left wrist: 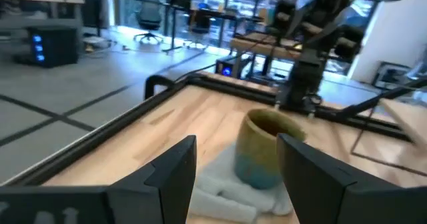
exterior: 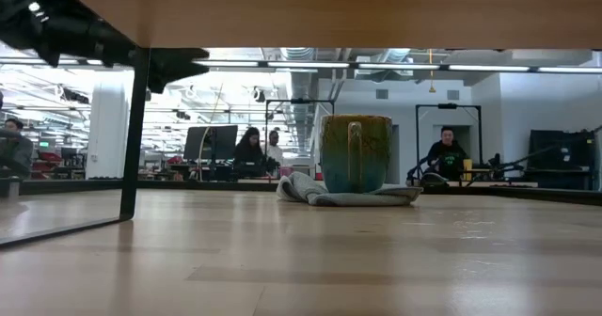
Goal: Stack small to large cups/mugs on shelf
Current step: Put the light brown mug on the shelf
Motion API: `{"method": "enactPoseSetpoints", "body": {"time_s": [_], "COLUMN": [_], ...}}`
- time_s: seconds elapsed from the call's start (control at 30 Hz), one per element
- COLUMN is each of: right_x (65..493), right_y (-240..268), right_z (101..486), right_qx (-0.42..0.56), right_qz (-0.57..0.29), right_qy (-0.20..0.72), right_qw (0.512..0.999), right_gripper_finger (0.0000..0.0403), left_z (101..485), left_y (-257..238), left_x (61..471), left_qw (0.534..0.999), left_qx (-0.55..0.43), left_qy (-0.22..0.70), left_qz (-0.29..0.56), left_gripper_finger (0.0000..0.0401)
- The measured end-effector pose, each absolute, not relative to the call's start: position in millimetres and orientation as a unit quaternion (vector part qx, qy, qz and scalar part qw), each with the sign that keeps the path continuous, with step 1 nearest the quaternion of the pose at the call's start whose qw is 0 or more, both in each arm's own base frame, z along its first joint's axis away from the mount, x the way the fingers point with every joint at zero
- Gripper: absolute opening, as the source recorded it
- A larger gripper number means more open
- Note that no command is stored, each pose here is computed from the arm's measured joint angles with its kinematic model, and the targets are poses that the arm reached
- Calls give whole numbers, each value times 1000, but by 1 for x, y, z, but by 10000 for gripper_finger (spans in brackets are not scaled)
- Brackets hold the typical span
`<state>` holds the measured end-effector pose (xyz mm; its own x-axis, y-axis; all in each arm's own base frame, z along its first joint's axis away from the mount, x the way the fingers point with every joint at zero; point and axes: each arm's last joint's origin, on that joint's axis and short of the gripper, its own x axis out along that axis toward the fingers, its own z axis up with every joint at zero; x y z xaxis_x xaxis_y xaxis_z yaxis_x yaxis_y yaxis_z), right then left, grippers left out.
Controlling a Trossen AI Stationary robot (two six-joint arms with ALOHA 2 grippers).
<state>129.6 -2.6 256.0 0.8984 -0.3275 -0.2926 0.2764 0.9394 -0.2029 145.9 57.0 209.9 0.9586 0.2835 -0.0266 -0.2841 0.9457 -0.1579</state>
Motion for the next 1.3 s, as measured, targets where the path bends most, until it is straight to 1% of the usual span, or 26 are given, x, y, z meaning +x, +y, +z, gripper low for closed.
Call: {"method": "enactPoseSetpoints", "body": {"time_s": [0.13,0.33,0.43,0.57,0.73,0.97,1.13,1.3], "right_x": [154,187,200,217,234,256,269,286], "right_y": [-8,-32,-43,-54,-60,-65,-68,-70], "right_z": [271,288,296,305,308,287,278,298], "right_qx": [-70,-42,-26,7,13,-36,-62,-43], "right_qz": [-176,-233,-215,-175,-147,-114,-98,-112], "right_qy": [220,340,378,395,425,466,480,457], "right_qw": [957,910,900,902,893,876,869,881], "right_gripper_finger": [210,210,210,210,210,210,210,210], "left_z": [196,178,172,177,174,174,178,179], "left_y": [57,54,54,54,52,52,53,54], "left_x": [141,135,133,131,131,131,130,130], "left_qw": [983,981,981,980,984,984,983,980], "left_qx": [-75,-77,-85,-80,-95,-88,-46,-30], "left_qy": [-18,-25,-18,-39,-19,-19,-35,-37], "left_qz": [167,174,176,179,153,152,176,191], "left_gripper_finger": [197,197,197,197,197,197,197,197]}}
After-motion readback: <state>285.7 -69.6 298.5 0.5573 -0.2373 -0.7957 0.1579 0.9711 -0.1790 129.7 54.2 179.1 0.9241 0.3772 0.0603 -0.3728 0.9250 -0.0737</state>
